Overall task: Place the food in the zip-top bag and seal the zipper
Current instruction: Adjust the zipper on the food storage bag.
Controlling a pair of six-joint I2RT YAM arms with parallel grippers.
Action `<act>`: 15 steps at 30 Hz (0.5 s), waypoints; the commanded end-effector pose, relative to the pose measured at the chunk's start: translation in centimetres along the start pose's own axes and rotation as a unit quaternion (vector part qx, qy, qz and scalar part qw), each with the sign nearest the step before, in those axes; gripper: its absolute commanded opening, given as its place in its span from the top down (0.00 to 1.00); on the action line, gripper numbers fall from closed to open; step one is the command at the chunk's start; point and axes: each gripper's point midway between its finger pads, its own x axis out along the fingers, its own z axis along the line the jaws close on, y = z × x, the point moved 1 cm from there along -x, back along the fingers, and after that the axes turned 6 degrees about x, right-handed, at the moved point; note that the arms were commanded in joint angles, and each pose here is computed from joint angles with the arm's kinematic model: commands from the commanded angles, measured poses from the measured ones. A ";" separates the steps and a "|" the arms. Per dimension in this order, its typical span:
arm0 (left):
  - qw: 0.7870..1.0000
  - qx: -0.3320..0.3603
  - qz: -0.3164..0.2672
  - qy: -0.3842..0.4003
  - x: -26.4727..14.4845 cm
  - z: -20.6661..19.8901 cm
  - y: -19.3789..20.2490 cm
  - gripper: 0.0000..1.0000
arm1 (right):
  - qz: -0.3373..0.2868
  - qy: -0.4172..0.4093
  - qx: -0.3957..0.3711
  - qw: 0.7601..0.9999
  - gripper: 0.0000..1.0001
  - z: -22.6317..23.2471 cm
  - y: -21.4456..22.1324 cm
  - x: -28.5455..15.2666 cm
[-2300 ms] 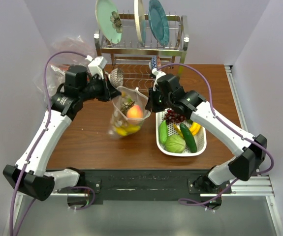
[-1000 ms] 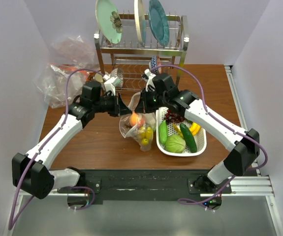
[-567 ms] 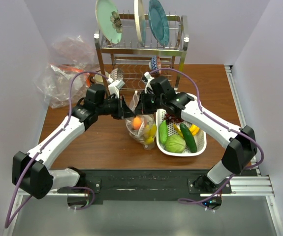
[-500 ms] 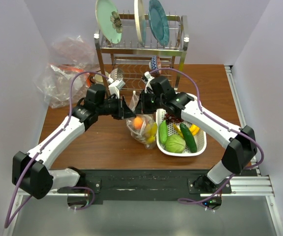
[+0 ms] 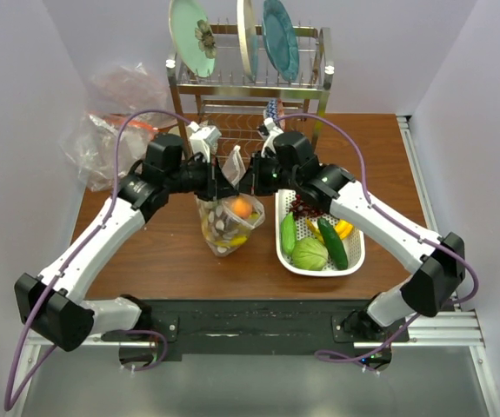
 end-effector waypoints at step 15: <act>0.998 0.048 -0.006 -0.033 -0.1 4.3 -1.8 1.00 | -0.014 -0.041 -0.001 0.999 1.00 1.2 1.8 -2.1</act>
